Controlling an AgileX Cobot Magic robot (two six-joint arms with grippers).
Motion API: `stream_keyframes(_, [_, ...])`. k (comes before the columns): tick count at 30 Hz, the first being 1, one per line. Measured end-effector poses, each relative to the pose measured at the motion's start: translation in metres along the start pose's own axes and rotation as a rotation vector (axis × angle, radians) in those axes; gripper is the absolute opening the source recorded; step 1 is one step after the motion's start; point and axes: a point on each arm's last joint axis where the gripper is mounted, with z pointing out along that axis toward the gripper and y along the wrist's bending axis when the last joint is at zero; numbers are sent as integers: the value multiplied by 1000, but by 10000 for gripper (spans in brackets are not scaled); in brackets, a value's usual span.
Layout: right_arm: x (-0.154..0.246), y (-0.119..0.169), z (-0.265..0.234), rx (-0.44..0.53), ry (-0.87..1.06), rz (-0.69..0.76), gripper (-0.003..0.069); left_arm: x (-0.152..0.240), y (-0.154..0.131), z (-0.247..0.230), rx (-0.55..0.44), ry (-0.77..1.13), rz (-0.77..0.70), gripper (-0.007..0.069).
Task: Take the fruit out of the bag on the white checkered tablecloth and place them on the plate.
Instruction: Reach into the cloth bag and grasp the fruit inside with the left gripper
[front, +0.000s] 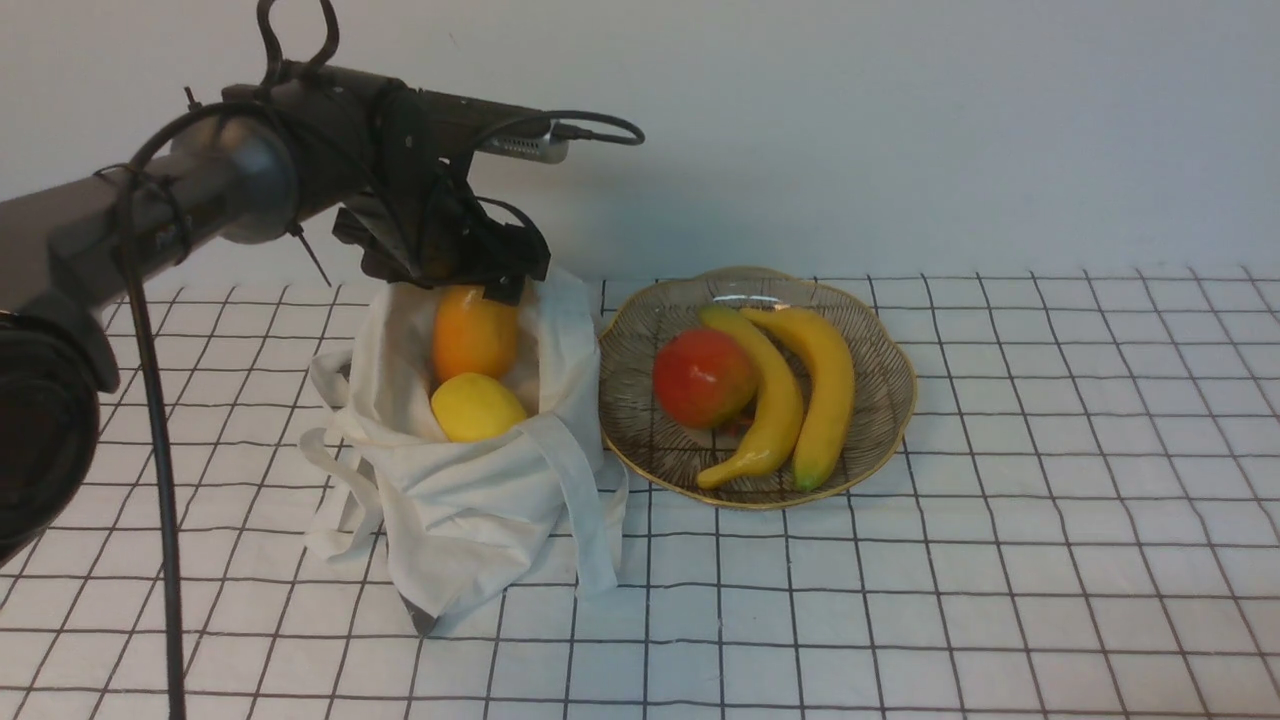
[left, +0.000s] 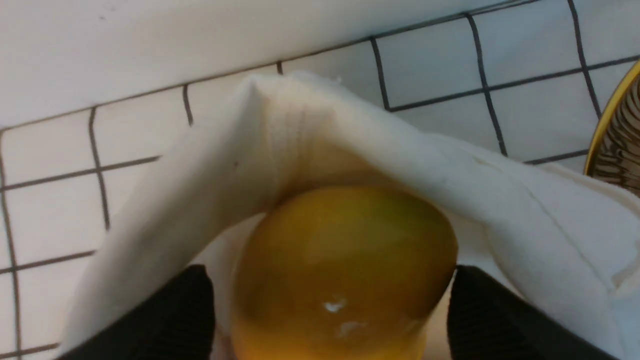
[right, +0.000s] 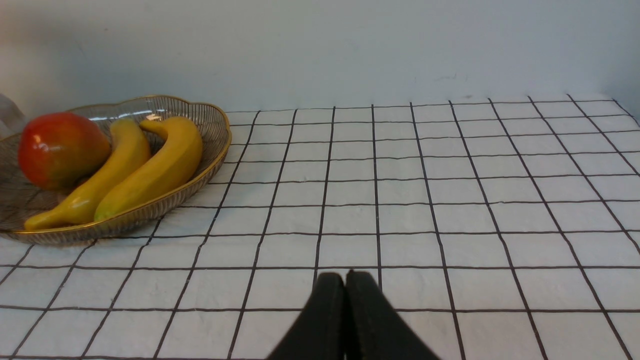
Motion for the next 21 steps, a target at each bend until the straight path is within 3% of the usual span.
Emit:
stream_keyframes(10, [0,0,0,0,0,0,-15,2,-1,15,8,-17,4,569])
stream_keyframes(13, [0,0,0,0,0,0,-15,5,-1,23,5,-5,9,524])
stream_keyframes(21, [0,0,0,0,0,0,-15,5,0,13,2,23,46,521])
